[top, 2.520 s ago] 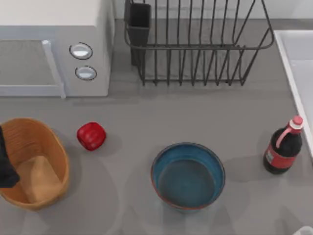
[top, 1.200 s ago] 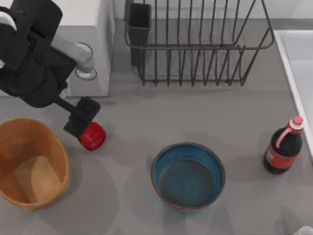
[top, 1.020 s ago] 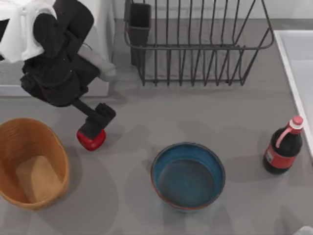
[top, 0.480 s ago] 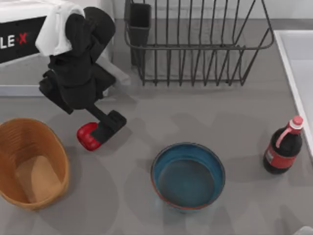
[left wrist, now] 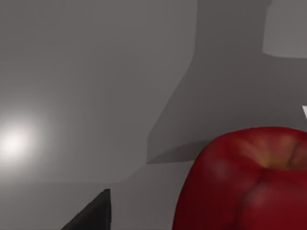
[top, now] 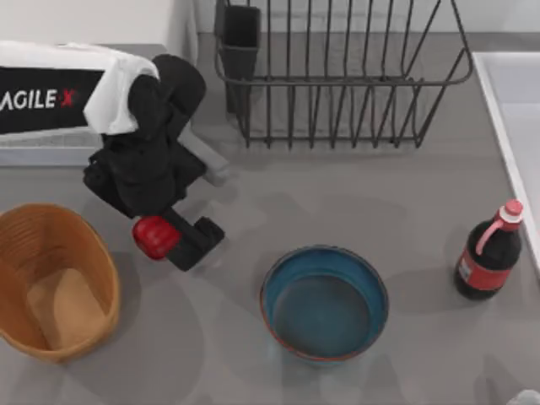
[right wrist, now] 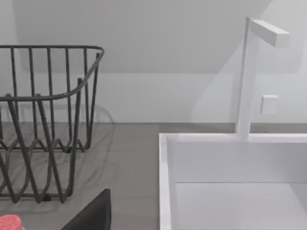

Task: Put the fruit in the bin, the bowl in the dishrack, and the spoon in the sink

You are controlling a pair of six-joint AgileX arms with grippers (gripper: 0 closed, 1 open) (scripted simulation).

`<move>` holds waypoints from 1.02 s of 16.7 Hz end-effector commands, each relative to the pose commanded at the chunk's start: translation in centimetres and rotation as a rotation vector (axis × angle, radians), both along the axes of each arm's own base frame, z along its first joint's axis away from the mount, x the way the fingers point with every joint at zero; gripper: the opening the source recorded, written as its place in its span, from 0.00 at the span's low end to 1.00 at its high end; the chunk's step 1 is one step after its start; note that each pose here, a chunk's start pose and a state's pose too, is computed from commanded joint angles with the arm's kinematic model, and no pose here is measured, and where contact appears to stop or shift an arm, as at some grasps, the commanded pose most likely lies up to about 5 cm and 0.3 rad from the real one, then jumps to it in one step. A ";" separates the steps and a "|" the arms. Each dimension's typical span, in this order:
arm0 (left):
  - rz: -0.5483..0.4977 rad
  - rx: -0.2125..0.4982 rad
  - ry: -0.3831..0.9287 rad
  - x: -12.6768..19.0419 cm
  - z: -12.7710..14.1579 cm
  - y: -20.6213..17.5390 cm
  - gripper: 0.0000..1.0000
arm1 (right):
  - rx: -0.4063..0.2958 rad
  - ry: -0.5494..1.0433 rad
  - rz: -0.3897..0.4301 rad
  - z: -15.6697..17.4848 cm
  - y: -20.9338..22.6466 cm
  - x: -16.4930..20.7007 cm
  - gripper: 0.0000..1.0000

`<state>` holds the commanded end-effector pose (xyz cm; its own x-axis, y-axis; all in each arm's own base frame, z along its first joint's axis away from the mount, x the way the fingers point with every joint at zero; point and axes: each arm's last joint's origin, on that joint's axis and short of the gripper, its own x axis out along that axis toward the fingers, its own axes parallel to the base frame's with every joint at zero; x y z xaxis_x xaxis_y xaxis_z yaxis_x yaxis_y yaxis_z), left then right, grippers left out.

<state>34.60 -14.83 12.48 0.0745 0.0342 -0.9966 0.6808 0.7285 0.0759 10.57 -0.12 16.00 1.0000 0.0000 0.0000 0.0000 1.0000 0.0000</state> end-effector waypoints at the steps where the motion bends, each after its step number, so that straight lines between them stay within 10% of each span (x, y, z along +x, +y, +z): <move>1: 0.000 0.001 0.003 0.0 -0.9 0.1 1.00 | 0.000 0.000 0.000 0.0 0.0 0.0 1.00; 6: 0.001 0.004 0.007 0.1 -1.6 0.3 1.00 | 0.000 0.000 0.000 0.0 0.0 0.0 1.00; 17: 0.001 0.004 0.007 0.1 -1.6 0.3 0.17 | 0.000 0.000 0.000 0.0 0.0 0.0 1.00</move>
